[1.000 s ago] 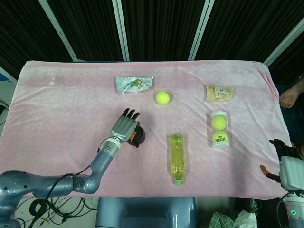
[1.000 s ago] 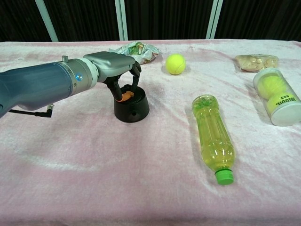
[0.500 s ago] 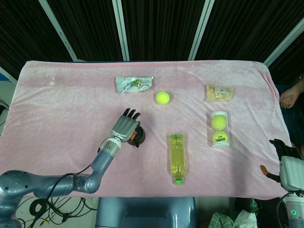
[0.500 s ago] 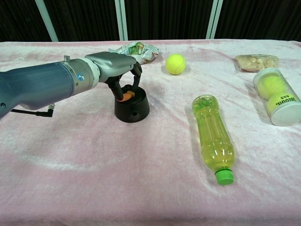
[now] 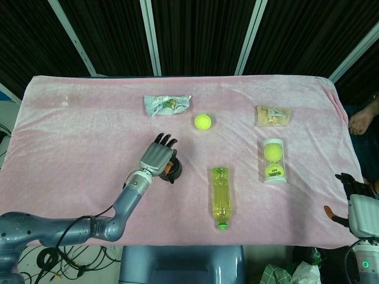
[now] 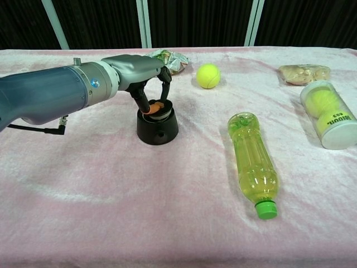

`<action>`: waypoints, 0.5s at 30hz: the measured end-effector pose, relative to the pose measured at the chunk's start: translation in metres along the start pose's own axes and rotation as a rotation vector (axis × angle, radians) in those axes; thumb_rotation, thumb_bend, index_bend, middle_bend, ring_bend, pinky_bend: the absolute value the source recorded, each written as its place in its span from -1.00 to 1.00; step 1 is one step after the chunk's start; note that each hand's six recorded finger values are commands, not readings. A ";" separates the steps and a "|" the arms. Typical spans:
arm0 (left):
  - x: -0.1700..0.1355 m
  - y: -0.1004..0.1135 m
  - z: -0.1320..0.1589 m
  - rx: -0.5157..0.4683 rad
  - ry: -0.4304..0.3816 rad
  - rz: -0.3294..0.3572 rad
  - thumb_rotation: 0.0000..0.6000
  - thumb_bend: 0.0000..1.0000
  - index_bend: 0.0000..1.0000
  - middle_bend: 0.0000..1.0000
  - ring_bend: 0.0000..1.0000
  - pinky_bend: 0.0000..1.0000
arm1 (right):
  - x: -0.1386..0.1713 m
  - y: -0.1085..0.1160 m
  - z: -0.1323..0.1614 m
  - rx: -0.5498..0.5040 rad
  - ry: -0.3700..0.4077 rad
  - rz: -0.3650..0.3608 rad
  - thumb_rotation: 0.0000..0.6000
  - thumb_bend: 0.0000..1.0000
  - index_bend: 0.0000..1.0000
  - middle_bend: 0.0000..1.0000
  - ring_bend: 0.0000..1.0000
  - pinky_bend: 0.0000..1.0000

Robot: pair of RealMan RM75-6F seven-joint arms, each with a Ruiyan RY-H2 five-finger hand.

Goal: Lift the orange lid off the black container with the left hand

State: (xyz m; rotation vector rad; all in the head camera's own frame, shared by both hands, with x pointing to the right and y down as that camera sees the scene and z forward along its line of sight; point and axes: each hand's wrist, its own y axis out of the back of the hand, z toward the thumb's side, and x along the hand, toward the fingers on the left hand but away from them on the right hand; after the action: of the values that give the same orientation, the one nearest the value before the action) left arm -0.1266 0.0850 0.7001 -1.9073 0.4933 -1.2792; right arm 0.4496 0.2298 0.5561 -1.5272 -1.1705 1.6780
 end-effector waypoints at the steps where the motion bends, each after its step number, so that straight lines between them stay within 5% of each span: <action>1: 0.000 0.001 0.000 -0.007 0.000 0.003 1.00 -0.11 0.17 -0.72 -1.00 -1.00 | 0.000 0.000 0.000 0.000 0.000 0.000 1.00 -0.71 -0.61 -0.69 -0.57 -0.65; 9: -0.006 0.021 -0.002 -0.064 -0.014 0.038 1.00 -0.11 0.17 -0.72 -1.00 -1.00 | 0.000 -0.001 0.001 0.002 0.001 0.000 1.00 -0.71 -0.61 -0.69 -0.57 -0.65; 15: -0.017 0.031 -0.032 -0.045 0.041 0.057 1.00 -0.11 0.18 -0.73 -1.00 -1.00 | 0.000 -0.002 0.001 -0.001 -0.003 0.004 1.00 -0.70 -0.61 -0.69 -0.57 -0.65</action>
State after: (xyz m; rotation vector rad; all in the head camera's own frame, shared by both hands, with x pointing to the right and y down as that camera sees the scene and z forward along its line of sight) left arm -0.1593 0.0647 0.6723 -1.8936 0.5983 -1.2827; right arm 0.4488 0.2299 0.5577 -1.5288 -1.1704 1.6827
